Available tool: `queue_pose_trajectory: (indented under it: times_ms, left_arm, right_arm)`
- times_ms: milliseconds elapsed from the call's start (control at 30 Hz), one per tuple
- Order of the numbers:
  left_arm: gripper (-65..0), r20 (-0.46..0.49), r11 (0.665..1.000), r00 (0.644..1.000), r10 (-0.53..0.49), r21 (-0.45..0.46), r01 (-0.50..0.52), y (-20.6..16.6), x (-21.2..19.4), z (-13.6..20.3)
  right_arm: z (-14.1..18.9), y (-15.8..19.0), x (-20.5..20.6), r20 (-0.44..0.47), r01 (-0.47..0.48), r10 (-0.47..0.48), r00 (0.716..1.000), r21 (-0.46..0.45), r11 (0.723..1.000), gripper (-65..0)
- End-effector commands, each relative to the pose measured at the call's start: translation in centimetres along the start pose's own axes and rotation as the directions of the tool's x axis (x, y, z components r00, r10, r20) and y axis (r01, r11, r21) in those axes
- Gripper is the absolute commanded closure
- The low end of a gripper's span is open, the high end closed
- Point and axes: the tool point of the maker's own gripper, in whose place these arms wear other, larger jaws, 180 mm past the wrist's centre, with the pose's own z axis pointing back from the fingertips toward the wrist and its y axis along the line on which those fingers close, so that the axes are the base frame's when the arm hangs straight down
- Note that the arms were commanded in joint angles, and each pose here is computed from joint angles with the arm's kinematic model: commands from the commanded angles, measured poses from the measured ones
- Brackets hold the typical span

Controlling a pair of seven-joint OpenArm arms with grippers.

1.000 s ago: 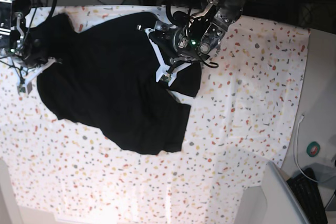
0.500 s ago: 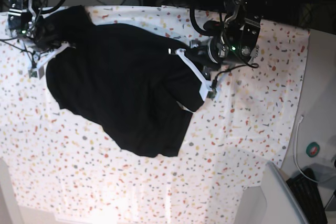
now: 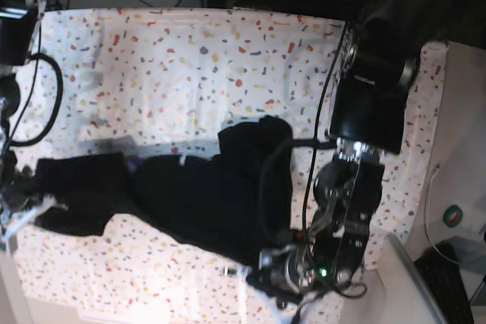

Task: Layout the t-shirt on the table in an organized manner, then fold the t-shirt properly
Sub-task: 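Lift the shirt with both grippers and fling it down flat, then grasp the shirt hem corners with both grippers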

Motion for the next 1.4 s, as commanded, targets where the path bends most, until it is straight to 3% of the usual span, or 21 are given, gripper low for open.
queue_pose_trajectory:
  times_ms: [0, 100, 233, 300, 367, 500, 633, 700, 800, 967, 1100, 1367]
  left_arm:
    - [0.0, 0.137, 0.999, 0.991, -0.004, -0.031, 0.008, -1.5, 5.5, 1.5]
    - [0.0, 0.316, 0.998, 0.949, -0.020, -0.051, 0.038, -3.1, 12.6, 4.8]
    - [0.0, 0.463, 0.998, 0.886, 0.008, -0.061, 0.023, -2.7, 18.1, 9.3]
    - [0.0, 0.504, 0.997, 0.863, 0.034, -0.074, 0.004, -2.4, 19.3, 10.7]
    - [0.0, 0.525, 0.996, 0.850, 0.039, -0.088, 0.008, -2.7, 18.2, 11.7]
    - [0.0, 0.385, 0.998, 0.922, 0.048, -0.055, -0.030, -0.3, 8.1, 8.0]
    - [0.0, 0.212, 0.995, 0.973, 0.091, -0.052, -0.081, -0.1, -2.9, 6.3]
    - [0.0, 0.107, 0.994, 0.989, 0.105, -0.026, -0.103, 0.7, -8.4, 5.4]
    - [0.0, -0.004, 0.991, 0.991, 0.132, 0.022, -0.132, 1.9, -17.1, 4.5]
    - [0.0, -0.140, 0.986, 0.979, 0.149, 0.099, -0.136, 4.1, -26.7, 4.3]
    - [0.0, -0.197, 0.985, 0.969, 0.149, 0.118, -0.128, 4.7, -29.5, 5.0]
    - [0.0, -0.235, 0.984, 0.959, 0.158, 0.121, -0.132, 4.6, -31.3, 5.7]
  right_arm:
    - [1.6, -2.7, 5.8, 0.145, -0.023, 0.032, 0.989, -0.063, 0.998, 0.0]
    - [5.8, -5.7, 12.5, 0.329, 0.017, 0.027, 0.944, -0.131, 0.991, 0.0]
    - [11.9, -9.8, 17.5, 0.492, 0.089, 0.030, 0.870, -0.217, 0.972, 0.0]
    - [13.0, -10.6, 18.4, 0.517, 0.093, 0.044, 0.855, -0.236, 0.967, 0.0]
    - [13.8, -10.9, 17.0, 0.497, 0.068, 0.075, 0.864, -0.264, 0.962, 0.0]
    - [13.3, -8.6, 9.9, 0.407, 0.036, 0.069, 0.911, -0.245, 0.969, 0.0]
    - [11.3, -7.3, 1.1, 0.242, 0.081, -0.027, 0.970, -0.213, 0.974, 0.0]
    - [9.7, -6.3, -4.2, 0.128, 0.128, -0.105, 0.986, -0.187, 0.974, 0.0]
    - [7.6, -6.0, -11.8, -0.036, 0.195, -0.205, 0.978, -0.185, 0.963, 0.0]
    - [6.8, -6.1, -19.8, -0.179, 0.252, -0.291, 0.940, -0.214, 0.944, 0.0]
    - [7.3, -6.1, -22.7, -0.240, 0.259, -0.312, 0.919, -0.229, 0.938, 0.0]
    - [8.1, -6.0, -24.4, -0.286, 0.261, -0.325, 0.901, -0.241, 0.935, 0.0]
